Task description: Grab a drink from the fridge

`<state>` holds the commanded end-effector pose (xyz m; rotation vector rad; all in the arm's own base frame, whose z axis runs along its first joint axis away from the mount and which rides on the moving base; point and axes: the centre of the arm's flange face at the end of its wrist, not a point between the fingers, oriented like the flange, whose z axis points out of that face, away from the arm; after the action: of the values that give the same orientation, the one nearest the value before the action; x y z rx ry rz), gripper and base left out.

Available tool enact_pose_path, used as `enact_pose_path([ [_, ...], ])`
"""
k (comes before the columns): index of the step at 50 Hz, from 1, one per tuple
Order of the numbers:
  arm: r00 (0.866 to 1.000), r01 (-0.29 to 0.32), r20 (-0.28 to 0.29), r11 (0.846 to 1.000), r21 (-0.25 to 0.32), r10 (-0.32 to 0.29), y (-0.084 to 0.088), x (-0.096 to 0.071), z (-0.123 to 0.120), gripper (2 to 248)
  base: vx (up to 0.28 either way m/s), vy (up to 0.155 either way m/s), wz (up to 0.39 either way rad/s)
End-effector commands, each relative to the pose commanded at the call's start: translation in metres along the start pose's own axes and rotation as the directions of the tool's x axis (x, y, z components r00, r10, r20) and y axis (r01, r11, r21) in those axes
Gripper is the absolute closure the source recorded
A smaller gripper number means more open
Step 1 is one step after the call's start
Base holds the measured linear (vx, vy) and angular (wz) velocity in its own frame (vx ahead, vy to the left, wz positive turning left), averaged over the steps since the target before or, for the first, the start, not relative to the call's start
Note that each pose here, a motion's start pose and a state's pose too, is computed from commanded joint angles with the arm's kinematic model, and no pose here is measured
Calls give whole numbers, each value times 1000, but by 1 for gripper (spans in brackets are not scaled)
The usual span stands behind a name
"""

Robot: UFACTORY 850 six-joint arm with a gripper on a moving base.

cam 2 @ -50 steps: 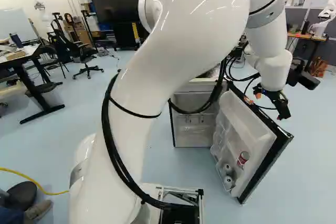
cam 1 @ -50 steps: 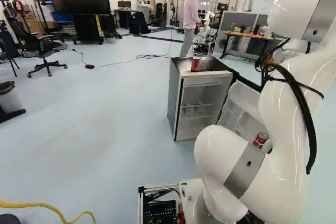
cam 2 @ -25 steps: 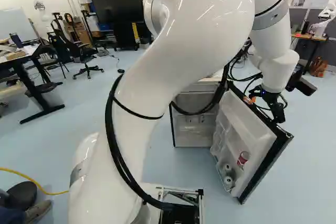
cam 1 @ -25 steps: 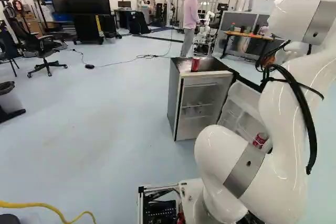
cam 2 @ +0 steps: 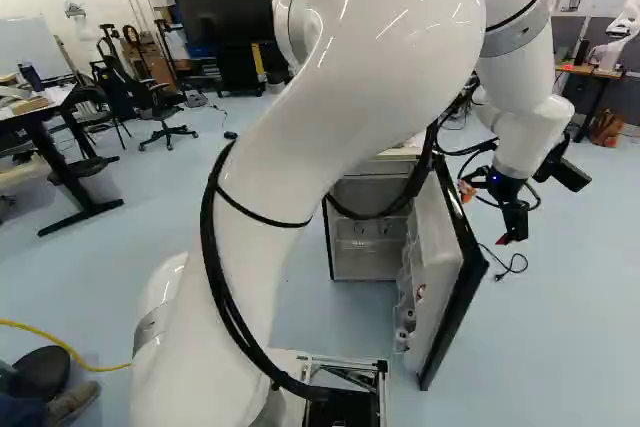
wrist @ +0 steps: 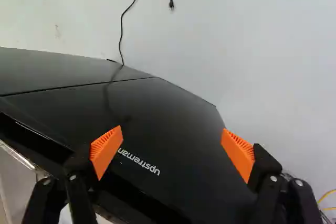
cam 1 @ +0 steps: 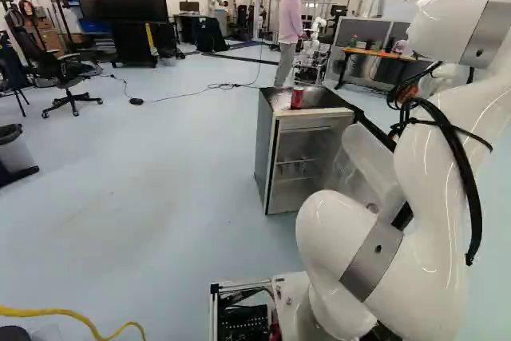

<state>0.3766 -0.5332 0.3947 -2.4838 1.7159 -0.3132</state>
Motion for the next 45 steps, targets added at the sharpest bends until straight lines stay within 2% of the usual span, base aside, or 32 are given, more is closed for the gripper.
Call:
enact_pose_path([
  [11, 996, 0, 91, 1000, -1, 0, 0, -8, 0, 3, 0, 0, 0],
  [21, 984, 3, 176, 1000, -2, -3, -1, -18, -1, 3, 0, 0, 0],
  [30, 966, 11, 258, 1000, -3, -10, -6, -32, -2, 3, 0, 0, 0],
  [45, 926, 32, 376, 999, -6, -27, -15, -60, -4, 3, 0, 0, 0],
])
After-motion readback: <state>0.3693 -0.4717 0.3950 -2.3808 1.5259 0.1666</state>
